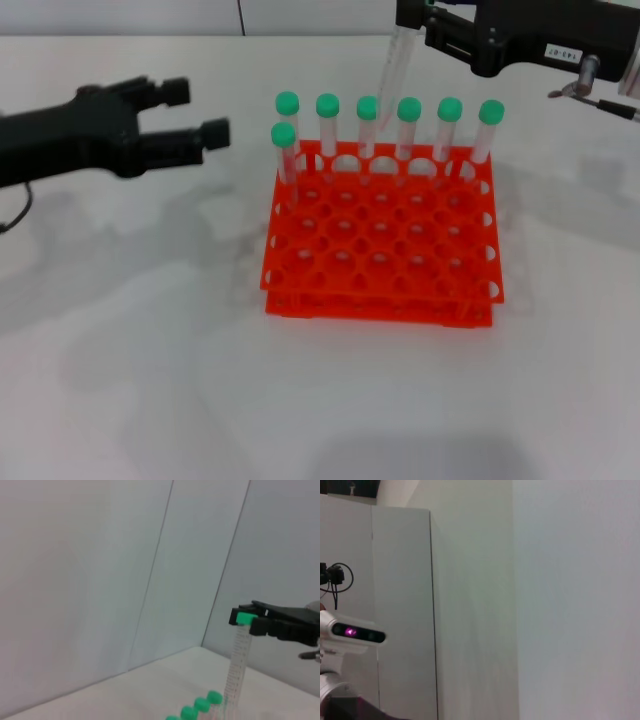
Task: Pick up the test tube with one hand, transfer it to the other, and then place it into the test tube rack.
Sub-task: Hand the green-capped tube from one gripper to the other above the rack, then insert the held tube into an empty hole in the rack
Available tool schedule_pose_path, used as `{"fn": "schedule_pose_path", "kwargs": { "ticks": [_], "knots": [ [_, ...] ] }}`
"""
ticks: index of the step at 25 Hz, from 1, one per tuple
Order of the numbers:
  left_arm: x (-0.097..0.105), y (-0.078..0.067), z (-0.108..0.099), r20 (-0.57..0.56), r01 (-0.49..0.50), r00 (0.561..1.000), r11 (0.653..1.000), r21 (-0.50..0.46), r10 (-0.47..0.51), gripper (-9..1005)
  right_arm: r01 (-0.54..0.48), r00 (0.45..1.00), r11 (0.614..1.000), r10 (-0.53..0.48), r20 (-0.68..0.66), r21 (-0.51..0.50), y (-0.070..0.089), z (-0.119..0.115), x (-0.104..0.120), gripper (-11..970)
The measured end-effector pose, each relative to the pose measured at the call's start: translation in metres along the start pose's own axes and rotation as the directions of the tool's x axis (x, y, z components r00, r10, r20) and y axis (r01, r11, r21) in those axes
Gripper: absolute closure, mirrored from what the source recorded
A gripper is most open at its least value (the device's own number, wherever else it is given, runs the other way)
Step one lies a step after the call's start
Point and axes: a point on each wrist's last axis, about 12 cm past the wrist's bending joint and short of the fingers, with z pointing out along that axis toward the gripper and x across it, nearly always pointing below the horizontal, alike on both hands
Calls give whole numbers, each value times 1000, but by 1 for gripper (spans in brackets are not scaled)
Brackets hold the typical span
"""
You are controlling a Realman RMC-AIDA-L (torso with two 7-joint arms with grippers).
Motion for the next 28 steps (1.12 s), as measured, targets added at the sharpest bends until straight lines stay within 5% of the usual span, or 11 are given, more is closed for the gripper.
{"fn": "schedule_pose_path", "kwargs": {
  "ticks": [11,28],
  "knots": [
    [29,-1,-55,-111,5,994,997,-74,-13,102,-7,1000,1000,7,-3,-24,13,11,10,686],
    [38,10,-65,-279,-74,959,995,-71,52,102,62,997,998,-60,-38,31,31,58,28,687]
  ]
}}
